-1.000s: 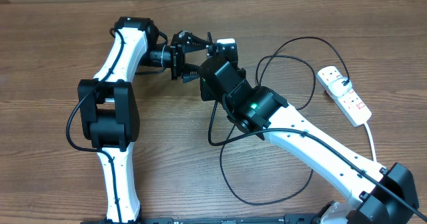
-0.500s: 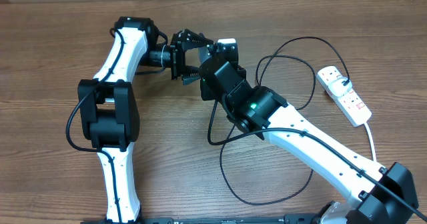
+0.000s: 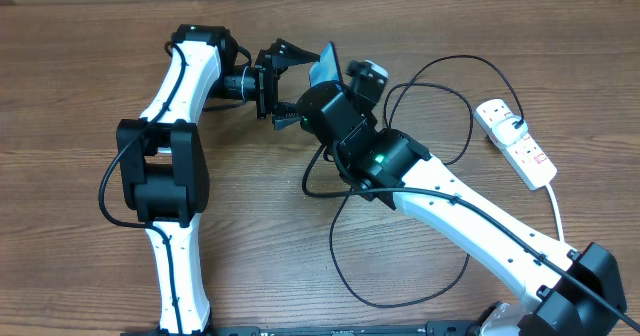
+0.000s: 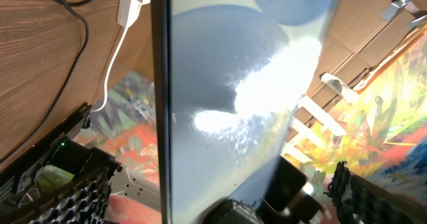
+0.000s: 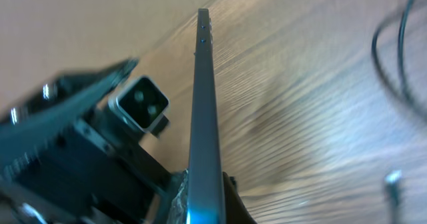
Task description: Plug charger to phone and switch on socket
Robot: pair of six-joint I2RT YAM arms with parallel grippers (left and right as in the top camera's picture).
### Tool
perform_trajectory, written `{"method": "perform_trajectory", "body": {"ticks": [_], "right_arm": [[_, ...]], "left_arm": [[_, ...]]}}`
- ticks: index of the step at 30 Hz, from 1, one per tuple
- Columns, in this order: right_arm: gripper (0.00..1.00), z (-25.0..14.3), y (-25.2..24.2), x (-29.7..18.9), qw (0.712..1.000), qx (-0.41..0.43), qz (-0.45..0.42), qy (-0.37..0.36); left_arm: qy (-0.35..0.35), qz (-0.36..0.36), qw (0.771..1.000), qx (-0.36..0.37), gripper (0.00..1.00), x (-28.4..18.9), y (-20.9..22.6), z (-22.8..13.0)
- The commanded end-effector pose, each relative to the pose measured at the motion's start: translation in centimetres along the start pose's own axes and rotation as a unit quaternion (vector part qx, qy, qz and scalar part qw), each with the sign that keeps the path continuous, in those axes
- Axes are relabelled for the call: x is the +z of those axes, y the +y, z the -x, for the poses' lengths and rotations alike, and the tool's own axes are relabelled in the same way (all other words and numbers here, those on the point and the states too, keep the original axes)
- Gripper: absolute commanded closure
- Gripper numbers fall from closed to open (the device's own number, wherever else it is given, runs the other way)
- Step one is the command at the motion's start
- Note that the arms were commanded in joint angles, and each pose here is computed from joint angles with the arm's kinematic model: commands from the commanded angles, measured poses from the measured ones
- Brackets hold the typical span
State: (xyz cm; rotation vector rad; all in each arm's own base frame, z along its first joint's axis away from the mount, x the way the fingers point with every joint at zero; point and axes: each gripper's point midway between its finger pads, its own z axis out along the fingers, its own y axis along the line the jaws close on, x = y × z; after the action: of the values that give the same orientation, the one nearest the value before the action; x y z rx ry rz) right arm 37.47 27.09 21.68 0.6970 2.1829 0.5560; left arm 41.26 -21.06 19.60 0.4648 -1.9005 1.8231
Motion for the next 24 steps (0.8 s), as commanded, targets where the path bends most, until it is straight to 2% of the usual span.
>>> {"method": "perform_trajectory", "body": {"ticks": [1, 4, 7, 10, 13, 24], "right_arm": [[0.96, 1.0, 1.8, -1.1, 0.975, 0.221, 0.029, -0.002], [0.96, 0.3, 2.1, -1.2, 0.952, 0.304, 0.031, 0.025], [0.96, -0.6, 2.4, -1.2, 0.918, 0.392, 0.028, 0.056], [0.96, -0.6, 2.5, -1.2, 0.895, 0.441, 0.025, 0.058], [0.96, -0.6, 2.5, -1.2, 0.886, 0.458, 0.025, 0.058], [0.96, -0.2, 3.6, -1.3, 0.88, 0.468, 0.047, 0.06]], "left_arm": [[0.006, -0.009, 1.0, 0.003, 0.01, 0.3, -0.7, -0.1], [0.006, -0.009, 1.0, 0.003, 0.06, 0.3, -0.7, -0.1], [0.006, -0.008, 1.0, 0.003, 0.22, 0.3, -0.6, -0.1], [0.006, -0.009, 1.0, -0.001, 0.25, 0.3, -0.7, -0.1], [0.006, -0.008, 1.0, -0.009, 0.27, 0.3, -0.6, -0.1], [0.002, 0.005, 0.999, -0.034, 0.52, 0.3, -0.2, 0.0]]}}
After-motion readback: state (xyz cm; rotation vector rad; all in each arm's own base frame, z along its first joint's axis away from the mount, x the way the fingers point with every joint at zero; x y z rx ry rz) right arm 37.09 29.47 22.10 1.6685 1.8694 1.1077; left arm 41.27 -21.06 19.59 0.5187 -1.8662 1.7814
